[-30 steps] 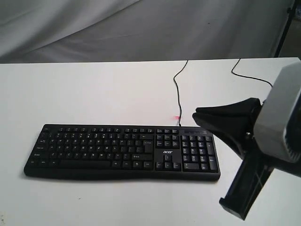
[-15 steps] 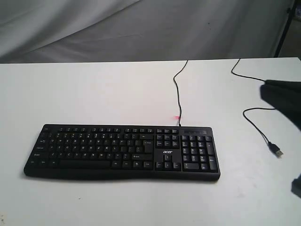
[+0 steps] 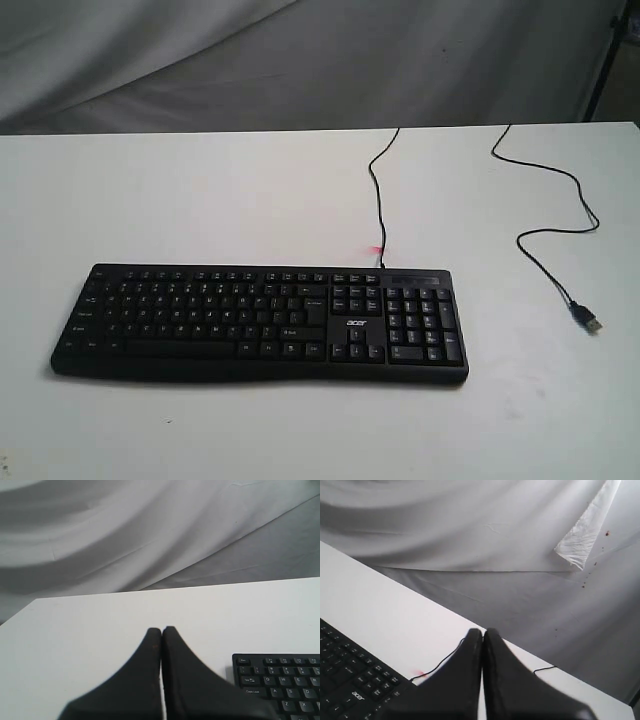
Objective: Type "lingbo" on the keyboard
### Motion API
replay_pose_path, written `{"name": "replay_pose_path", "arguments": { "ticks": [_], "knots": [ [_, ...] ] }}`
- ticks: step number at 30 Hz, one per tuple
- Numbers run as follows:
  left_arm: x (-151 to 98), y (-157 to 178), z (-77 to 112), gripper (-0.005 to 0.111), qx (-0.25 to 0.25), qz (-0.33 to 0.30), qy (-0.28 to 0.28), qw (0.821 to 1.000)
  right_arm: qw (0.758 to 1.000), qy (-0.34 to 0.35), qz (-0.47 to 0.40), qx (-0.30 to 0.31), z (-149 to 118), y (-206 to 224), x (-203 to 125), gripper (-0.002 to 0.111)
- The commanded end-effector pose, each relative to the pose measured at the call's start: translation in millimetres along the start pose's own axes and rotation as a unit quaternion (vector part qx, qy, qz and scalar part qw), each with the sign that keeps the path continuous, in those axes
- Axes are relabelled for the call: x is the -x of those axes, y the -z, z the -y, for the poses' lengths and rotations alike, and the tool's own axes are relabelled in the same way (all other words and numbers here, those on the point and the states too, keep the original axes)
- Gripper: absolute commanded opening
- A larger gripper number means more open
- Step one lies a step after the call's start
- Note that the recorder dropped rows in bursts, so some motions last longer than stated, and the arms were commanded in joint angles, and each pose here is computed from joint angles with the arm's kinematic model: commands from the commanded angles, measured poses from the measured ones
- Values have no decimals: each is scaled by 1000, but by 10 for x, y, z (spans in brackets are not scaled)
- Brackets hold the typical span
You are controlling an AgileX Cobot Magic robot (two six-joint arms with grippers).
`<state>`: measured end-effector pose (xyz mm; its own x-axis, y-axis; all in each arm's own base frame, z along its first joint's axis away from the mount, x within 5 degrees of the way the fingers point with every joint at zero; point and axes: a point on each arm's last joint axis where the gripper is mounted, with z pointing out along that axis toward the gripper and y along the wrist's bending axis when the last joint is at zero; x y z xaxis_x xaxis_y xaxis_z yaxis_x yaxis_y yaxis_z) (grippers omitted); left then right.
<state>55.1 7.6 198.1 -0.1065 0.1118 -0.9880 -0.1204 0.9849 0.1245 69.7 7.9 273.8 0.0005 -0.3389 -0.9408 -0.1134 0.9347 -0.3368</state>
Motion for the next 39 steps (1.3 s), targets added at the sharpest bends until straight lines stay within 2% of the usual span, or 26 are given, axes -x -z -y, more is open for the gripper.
{"name": "replay_pose_path", "arguments": {
  "ticks": [1,7,11,15,24,39],
  "knots": [
    [-14,-6,4,1,-2,-2,1,1000,1000,-1,-1,-5,-53,59,-164,0],
    [-14,-6,4,1,-2,-2,1,1000,999,-2,-36,8,-134,18,-393,0],
    [-14,-6,4,1,-2,-2,1,1000,1000,-3,-25,-1,-160,-3,-489,0],
    [-14,-6,4,1,-2,-2,1,1000,999,-36,-20,-8,-211,-22,-657,0],
    [-14,-6,4,1,-2,-2,1,1000,999,-35,13,-19,-202,37,-630,0],
    [-14,-6,4,1,-2,-2,1,1000,999,-33,-7,-7,-231,78,-679,0]
  ]
}}
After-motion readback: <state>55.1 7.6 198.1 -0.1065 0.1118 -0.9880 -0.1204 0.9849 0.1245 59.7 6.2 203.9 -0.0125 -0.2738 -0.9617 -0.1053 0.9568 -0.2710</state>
